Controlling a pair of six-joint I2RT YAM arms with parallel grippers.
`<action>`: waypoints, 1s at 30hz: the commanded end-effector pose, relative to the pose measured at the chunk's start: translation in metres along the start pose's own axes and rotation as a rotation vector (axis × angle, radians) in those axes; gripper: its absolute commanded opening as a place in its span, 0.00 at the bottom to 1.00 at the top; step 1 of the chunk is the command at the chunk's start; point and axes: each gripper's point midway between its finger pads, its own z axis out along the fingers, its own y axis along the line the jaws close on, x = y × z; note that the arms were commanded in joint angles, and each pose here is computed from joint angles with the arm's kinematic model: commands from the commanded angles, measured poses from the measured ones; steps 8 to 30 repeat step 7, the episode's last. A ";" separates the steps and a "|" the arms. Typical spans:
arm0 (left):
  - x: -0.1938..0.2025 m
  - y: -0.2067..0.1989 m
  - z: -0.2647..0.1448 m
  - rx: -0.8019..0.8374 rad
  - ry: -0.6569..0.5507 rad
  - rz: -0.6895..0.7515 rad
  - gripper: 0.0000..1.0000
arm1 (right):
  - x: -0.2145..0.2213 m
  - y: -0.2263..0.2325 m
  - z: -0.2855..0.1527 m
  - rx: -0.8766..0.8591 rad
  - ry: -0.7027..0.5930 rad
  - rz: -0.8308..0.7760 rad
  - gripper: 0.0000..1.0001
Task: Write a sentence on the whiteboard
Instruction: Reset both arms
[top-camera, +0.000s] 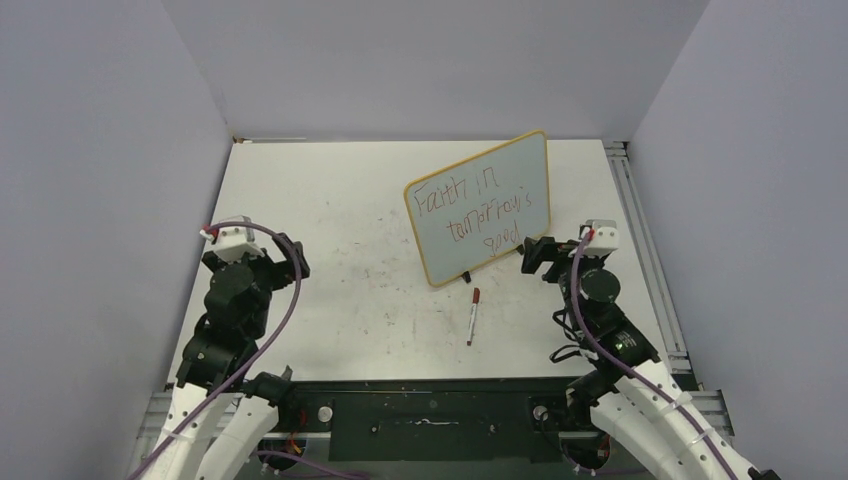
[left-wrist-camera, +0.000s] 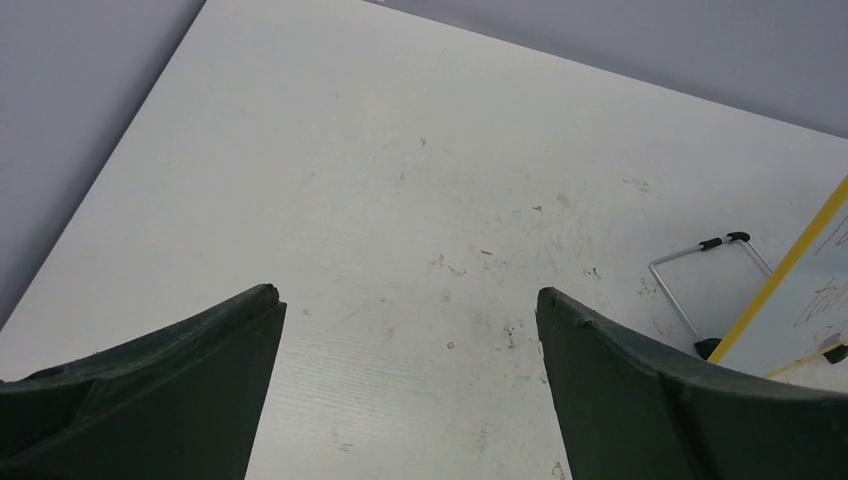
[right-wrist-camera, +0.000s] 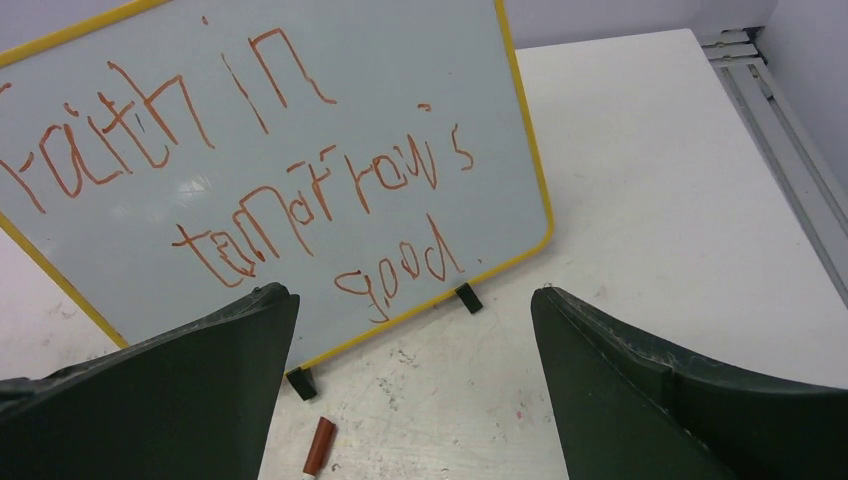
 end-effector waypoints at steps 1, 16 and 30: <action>-0.023 0.001 -0.003 -0.007 -0.080 -0.013 0.96 | -0.028 -0.005 0.003 0.032 -0.088 -0.040 0.90; -0.021 -0.004 -0.003 0.029 -0.068 0.014 0.96 | -0.035 -0.004 0.003 0.030 -0.100 -0.036 0.90; -0.021 -0.004 -0.003 0.029 -0.068 0.014 0.96 | -0.035 -0.004 0.003 0.030 -0.100 -0.036 0.90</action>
